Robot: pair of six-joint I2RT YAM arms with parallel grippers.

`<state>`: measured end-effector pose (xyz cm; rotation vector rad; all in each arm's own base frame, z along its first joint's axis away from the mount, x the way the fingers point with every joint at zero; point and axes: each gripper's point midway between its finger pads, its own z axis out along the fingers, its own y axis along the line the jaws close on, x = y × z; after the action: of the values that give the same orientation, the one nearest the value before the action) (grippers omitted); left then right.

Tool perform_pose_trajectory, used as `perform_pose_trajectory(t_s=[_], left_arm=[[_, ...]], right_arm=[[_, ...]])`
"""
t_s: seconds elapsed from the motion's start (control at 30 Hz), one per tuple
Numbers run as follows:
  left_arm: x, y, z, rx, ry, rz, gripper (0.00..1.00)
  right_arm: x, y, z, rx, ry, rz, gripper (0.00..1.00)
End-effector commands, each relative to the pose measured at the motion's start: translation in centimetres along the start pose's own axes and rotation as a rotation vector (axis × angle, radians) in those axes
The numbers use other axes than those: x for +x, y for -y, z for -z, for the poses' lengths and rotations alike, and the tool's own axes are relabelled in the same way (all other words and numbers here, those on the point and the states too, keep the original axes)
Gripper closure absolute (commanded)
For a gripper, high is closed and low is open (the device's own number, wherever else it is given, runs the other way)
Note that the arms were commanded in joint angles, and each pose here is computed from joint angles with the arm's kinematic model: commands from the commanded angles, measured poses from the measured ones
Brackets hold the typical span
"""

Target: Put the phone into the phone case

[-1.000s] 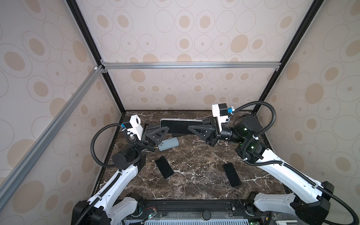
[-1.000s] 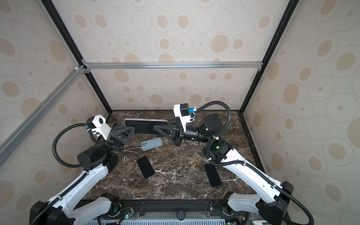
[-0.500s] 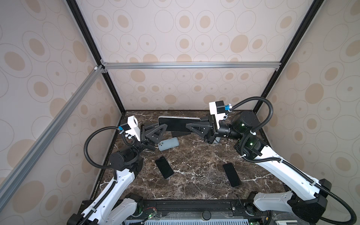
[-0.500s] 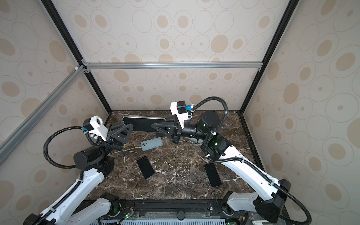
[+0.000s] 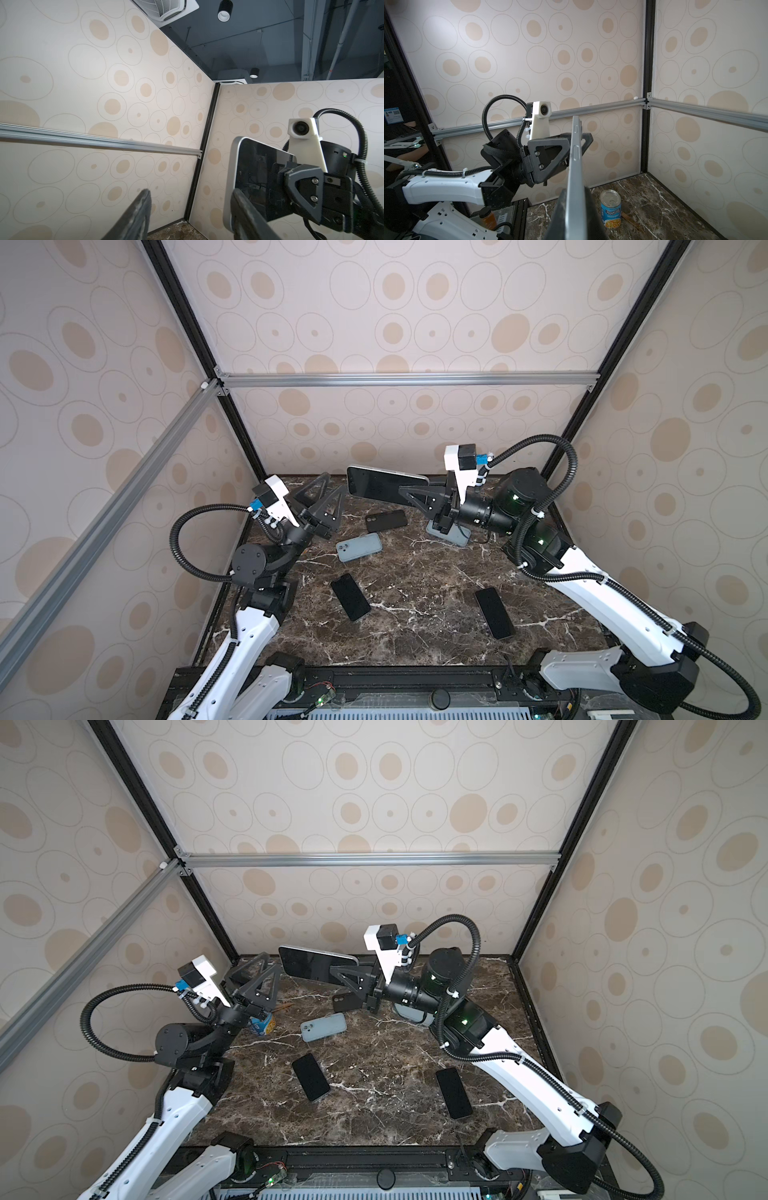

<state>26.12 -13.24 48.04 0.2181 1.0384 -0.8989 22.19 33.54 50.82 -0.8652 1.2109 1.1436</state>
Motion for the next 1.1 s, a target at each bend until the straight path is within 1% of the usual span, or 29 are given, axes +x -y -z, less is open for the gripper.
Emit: perform_pose_trajectory(t_s=[0.0,0.13,0.27,0.33,0.4,0.47,0.5,0.57,0.63,0.7,0.77,0.87,1.0,1.07], left_arm=[[-2.1,0.1,0.0,-0.042,0.031,-0.098,0.34],[-2.6,-0.5,0.4,-0.099,0.041,-0.140,0.31],[-2.2,-3.2,0.7,-0.242,0.020,-0.183,0.32],[-1.5,-5.2,0.8,-0.341,-0.020,-0.196,0.33],[0.0,-7.8,1.0,-0.461,-0.099,-0.195,0.35],[1.7,-9.7,1.1,-0.538,-0.175,-0.188,0.37],[3.2,-10.6,1.3,-0.566,-0.236,-0.173,0.38],[5.4,-11.6,1.3,-0.587,-0.302,-0.136,0.40],[8.0,-12.5,1.3,-0.599,-0.382,-0.092,0.45],[11.0,-13.5,1.4,-0.627,-0.474,-0.042,0.48],[14.6,-13.8,1.5,-0.625,-0.571,-0.004,0.50],[20.3,-14.1,2.0,-0.632,-0.714,0.030,0.52],[27.6,-14.4,3.1,-0.639,-0.887,0.070,0.60],[30.3,-14.6,3.8,-0.639,-0.951,0.082,0.63]], right_arm=[[-1.9,0.6,-0.1,0.033,0.057,0.050,1.00],[-1.3,2.1,-0.2,0.095,0.054,0.033,1.00],[-1.0,4.0,0.1,0.209,0.023,0.014,1.00],[-0.5,5.3,0.3,0.286,-0.007,-0.002,1.00],[0.0,7.0,0.7,0.386,-0.044,-0.028,1.00],[1.0,8.6,1.2,0.478,-0.097,-0.053,1.00],[1.5,9.2,1.6,0.518,-0.124,-0.061,1.00],[2.2,9.8,2.1,0.555,-0.156,-0.066,1.00],[3.0,10.1,2.6,0.579,-0.183,-0.065,1.00],[3.7,10.4,3.2,0.604,-0.211,-0.057,1.00],[4.3,10.8,3.9,0.629,-0.237,-0.045,1.00],[5.2,11.1,4.7,0.643,-0.263,-0.035,1.00],[6.1,11.1,5.5,0.646,-0.283,-0.036,1.00],[6.4,10.8,5.7,0.634,-0.296,-0.041,1.00]])
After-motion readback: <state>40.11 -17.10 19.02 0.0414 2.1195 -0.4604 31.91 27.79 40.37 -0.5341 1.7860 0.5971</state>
